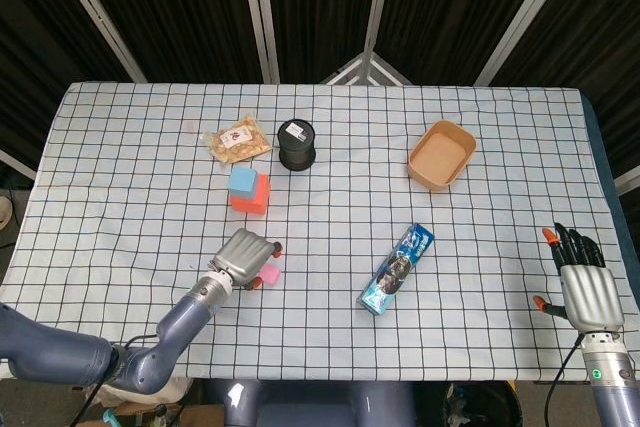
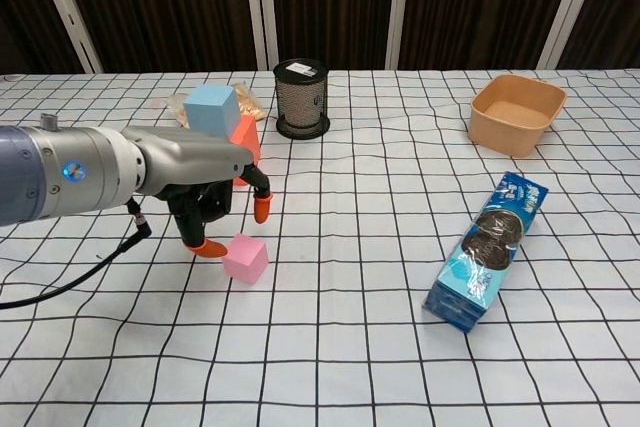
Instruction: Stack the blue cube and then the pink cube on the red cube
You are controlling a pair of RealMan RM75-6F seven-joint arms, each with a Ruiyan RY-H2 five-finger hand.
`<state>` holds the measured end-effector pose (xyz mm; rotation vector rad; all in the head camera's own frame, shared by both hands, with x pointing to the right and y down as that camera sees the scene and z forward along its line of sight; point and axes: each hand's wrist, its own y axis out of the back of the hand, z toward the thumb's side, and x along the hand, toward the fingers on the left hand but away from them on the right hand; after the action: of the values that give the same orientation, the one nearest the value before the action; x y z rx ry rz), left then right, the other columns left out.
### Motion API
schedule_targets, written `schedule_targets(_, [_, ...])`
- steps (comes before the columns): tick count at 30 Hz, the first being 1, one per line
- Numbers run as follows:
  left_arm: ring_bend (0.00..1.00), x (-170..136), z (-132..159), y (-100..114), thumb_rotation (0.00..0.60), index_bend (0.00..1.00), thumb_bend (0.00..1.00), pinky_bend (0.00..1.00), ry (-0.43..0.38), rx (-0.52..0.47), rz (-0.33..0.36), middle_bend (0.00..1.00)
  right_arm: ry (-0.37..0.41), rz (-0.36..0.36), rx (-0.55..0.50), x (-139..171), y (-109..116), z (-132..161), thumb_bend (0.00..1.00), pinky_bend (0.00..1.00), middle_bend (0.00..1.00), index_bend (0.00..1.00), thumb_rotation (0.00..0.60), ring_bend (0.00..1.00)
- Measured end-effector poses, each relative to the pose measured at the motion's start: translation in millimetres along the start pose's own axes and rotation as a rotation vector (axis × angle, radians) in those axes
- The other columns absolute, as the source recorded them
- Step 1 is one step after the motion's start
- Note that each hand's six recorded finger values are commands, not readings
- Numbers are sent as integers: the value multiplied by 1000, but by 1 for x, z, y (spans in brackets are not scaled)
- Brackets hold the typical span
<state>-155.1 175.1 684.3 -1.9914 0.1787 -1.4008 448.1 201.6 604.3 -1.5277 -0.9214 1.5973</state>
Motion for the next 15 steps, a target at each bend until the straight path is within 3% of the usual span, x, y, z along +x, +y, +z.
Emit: schedule_targets(15, [642, 2, -1, -7, 600, 337, 334, 635, -4, 0, -15, 858, -2, 0, -2, 0, 0, -1, 109, 88, 0, 18, 600, 0])
